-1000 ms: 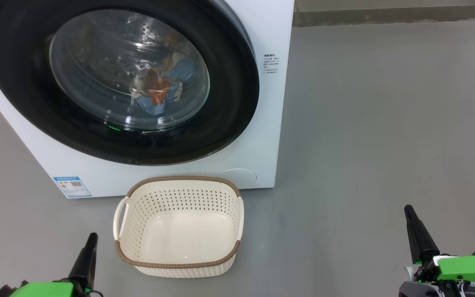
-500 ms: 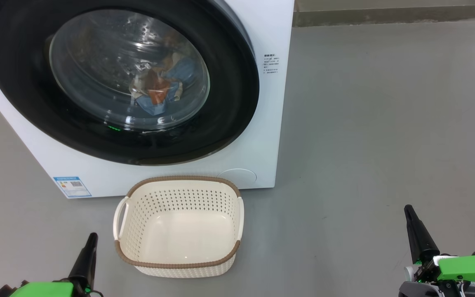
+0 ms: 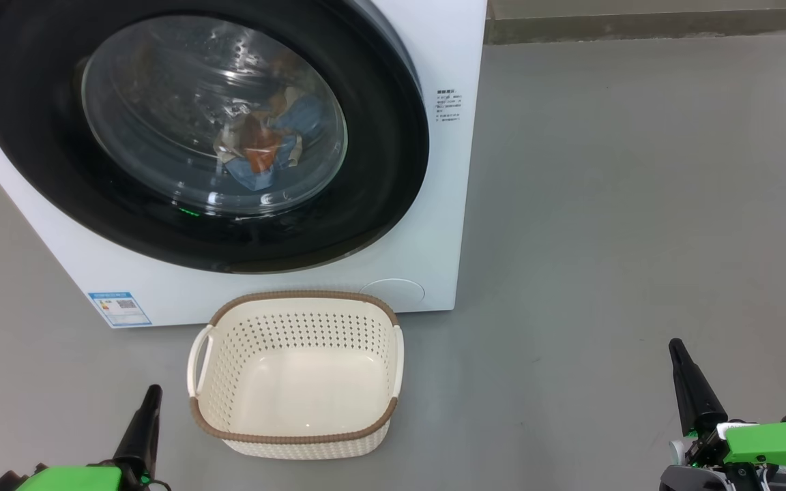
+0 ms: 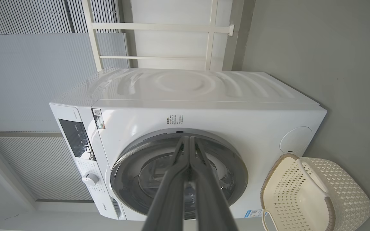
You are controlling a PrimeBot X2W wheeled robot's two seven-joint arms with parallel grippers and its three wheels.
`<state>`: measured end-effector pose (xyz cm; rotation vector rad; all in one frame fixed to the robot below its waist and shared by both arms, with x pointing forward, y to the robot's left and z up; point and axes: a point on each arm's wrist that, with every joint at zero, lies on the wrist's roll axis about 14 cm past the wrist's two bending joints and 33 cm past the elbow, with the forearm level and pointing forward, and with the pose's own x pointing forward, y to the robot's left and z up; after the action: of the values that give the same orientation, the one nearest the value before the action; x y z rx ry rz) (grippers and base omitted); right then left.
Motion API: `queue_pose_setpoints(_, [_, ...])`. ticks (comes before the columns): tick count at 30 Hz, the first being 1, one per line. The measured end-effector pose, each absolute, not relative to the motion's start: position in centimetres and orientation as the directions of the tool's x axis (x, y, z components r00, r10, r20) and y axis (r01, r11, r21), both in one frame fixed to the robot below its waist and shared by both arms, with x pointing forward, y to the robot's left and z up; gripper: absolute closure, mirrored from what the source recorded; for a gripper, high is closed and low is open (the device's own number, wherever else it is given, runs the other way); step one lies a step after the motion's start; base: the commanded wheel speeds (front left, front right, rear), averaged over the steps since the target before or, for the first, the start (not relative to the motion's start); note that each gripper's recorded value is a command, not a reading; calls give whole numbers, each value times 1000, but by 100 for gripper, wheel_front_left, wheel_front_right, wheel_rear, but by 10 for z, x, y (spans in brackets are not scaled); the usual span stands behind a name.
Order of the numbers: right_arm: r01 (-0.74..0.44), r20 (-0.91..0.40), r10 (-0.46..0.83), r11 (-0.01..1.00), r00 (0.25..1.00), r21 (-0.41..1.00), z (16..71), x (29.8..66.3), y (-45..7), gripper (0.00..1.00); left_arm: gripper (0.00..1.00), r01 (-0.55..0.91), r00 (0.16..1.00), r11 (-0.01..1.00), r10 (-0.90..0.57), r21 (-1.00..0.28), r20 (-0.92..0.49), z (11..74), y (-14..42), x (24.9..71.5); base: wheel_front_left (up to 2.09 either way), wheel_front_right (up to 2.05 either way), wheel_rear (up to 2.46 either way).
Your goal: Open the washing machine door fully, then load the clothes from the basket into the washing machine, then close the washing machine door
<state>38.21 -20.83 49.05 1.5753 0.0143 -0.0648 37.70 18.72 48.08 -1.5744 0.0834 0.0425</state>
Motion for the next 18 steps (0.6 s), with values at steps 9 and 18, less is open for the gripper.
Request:
queue_pose_setpoints(9, [50, -50, -32, -6, 998, 999, 490, 382, -208, 100, 100, -80, 996, -4, -26, -997, -80, 481, 187, 377, 0, 0, 0])
queue_pose_setpoints(18, [50, -50, -32, -6, 998, 999, 490, 382, -208, 100, 100, -80, 996, -4, -26, -997, -80, 481, 187, 377, 0, 0, 0])
